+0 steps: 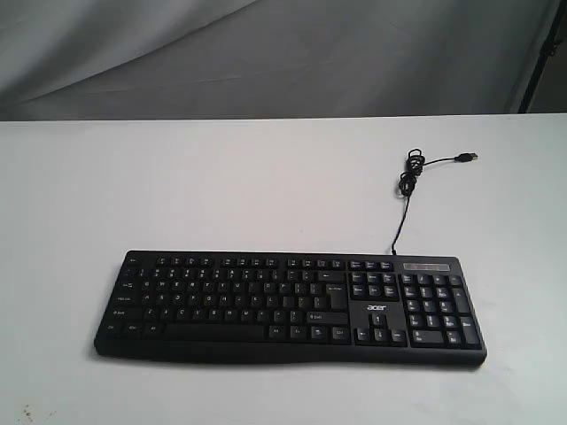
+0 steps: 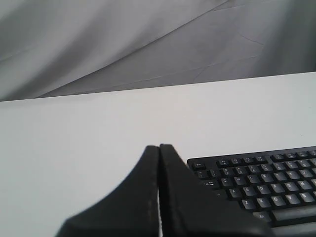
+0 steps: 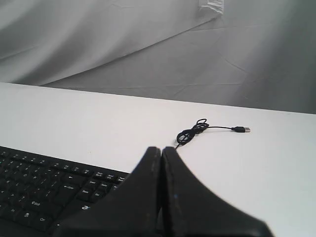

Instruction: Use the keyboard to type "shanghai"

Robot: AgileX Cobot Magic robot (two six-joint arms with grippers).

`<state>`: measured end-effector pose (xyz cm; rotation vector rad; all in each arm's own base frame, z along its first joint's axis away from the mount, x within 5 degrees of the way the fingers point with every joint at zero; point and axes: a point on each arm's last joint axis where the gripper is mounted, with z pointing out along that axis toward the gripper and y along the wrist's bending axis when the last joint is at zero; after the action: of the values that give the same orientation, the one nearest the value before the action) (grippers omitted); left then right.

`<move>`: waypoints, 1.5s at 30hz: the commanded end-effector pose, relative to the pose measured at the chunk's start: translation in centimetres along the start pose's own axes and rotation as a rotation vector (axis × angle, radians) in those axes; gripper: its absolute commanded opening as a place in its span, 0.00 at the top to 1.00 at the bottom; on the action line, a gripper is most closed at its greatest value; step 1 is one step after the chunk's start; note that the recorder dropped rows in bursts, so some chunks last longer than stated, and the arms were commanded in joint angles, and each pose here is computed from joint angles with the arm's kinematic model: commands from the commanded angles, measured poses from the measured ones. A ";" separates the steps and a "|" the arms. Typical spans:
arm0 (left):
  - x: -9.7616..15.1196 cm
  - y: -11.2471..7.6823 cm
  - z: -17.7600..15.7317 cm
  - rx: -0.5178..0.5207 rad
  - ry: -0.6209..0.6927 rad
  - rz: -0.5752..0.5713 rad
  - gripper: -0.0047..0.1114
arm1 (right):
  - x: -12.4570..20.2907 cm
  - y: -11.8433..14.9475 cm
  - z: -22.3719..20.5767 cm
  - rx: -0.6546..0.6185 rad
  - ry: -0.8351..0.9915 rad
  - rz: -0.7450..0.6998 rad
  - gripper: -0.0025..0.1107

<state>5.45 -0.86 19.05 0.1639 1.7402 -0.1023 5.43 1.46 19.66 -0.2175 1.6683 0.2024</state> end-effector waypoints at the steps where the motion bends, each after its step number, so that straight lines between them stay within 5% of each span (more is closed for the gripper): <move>1: 0.1 0.0 0.0 0.003 -0.002 -0.001 0.96 | 0.1 0.0 0.0 0.008 -0.001 -0.002 0.98; 29: 0.1 0.0 0.0 0.003 -0.002 -0.001 0.96 | 0.2 0.0 0.0 0.005 0.004 0.012 0.98; 39: 0.1 0.0 0.0 0.003 -0.002 -0.001 0.96 | -9.5 -0.1 -0.2 0.020 -0.077 -0.047 0.98; 45: 0.1 0.0 0.0 0.003 -0.002 -0.001 0.96 | -11.2 0.0 2.6 0.008 0.056 -0.017 0.98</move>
<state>5.45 -0.86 19.05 0.1639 1.7402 -0.1023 7.92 2.06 30.65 -0.2311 1.6480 0.1762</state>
